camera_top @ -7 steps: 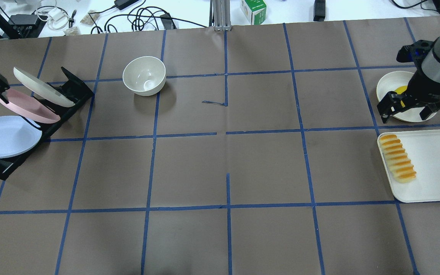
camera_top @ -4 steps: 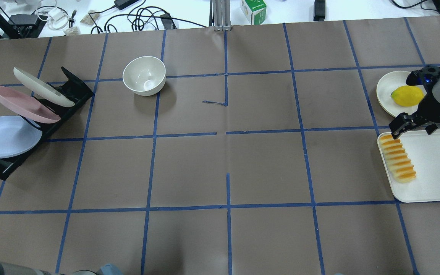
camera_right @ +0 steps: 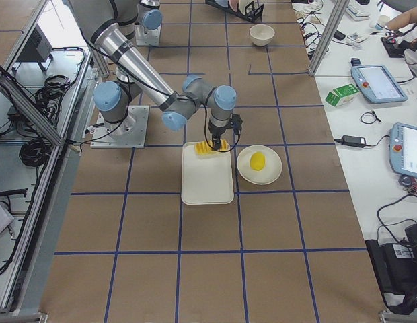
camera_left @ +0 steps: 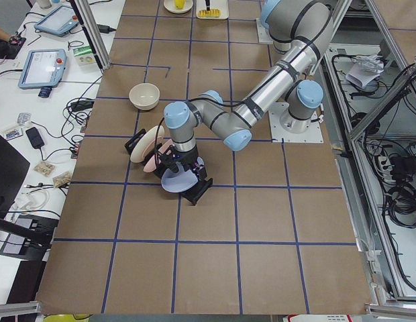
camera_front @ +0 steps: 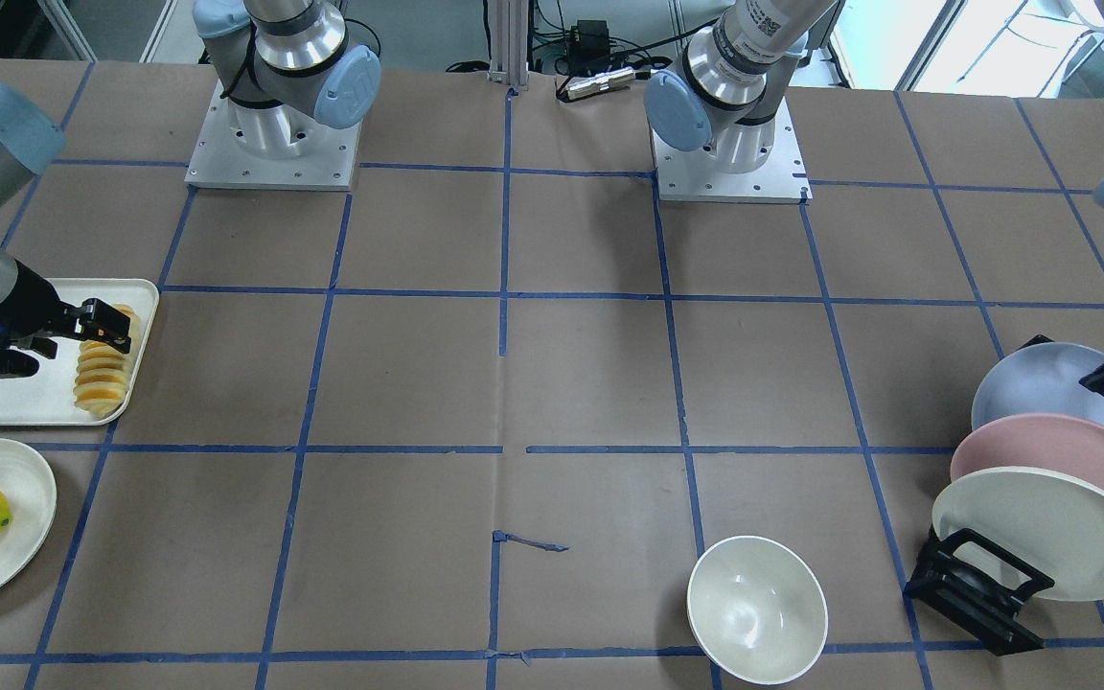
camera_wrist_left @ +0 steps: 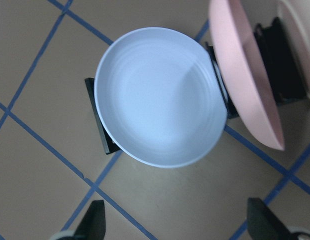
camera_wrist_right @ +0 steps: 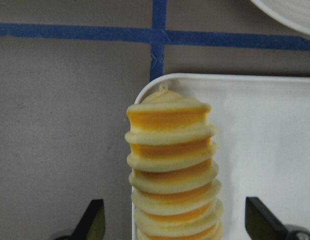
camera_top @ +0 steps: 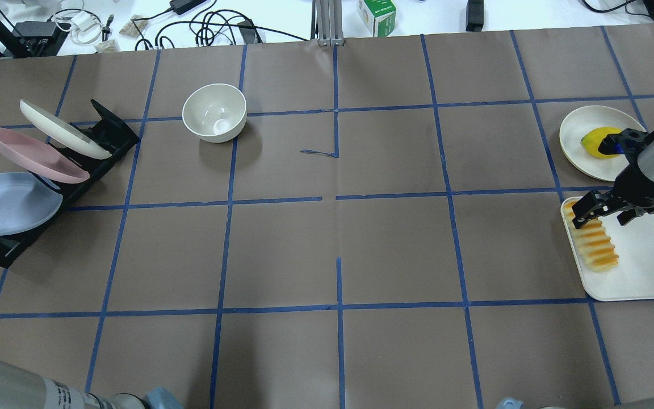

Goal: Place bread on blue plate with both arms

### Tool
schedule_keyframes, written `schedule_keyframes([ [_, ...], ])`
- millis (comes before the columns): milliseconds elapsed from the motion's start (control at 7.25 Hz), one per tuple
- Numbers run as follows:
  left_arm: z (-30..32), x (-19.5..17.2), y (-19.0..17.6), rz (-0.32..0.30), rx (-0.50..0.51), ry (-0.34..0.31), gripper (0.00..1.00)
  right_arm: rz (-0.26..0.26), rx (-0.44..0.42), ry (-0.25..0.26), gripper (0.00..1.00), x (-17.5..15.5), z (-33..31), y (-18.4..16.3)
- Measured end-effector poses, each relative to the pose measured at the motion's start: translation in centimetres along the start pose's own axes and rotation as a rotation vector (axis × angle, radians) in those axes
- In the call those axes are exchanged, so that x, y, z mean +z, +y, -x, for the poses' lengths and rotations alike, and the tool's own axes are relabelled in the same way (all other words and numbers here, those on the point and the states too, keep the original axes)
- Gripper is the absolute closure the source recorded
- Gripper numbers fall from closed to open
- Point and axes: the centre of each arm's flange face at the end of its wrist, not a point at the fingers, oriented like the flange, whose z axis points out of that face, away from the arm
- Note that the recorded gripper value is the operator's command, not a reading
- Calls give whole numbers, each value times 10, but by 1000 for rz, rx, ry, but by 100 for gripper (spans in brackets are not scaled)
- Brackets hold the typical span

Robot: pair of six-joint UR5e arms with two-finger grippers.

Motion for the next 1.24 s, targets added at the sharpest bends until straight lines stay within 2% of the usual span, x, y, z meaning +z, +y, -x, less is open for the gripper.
schedule_keyframes([
  [138, 2, 7, -2, 11, -1, 0, 96, 7, 1, -9, 8, 9, -4, -2],
  [276, 2, 10, -2, 17, -2, -1, 100, 12, -3, -14, 29, 15, -7, -4],
  [414, 4, 11, -2, 18, 0, -8, 100, 17, -5, -17, 61, 19, -8, -5],
  [552, 9, 10, -3, 19, 13, -34, 100, 22, -5, -20, 84, 22, -9, -5],
  [690, 18, 7, -3, 20, 46, -71, 100, 26, -3, -21, 100, 24, -10, -6],
  [966, 37, -4, -2, 32, 174, -97, 100, 30, 2, -18, 100, 22, -11, -7],
  [1241, 49, -20, 9, 89, 323, -83, 100, 20, 9, -5, 100, 5, -15, -12],
])
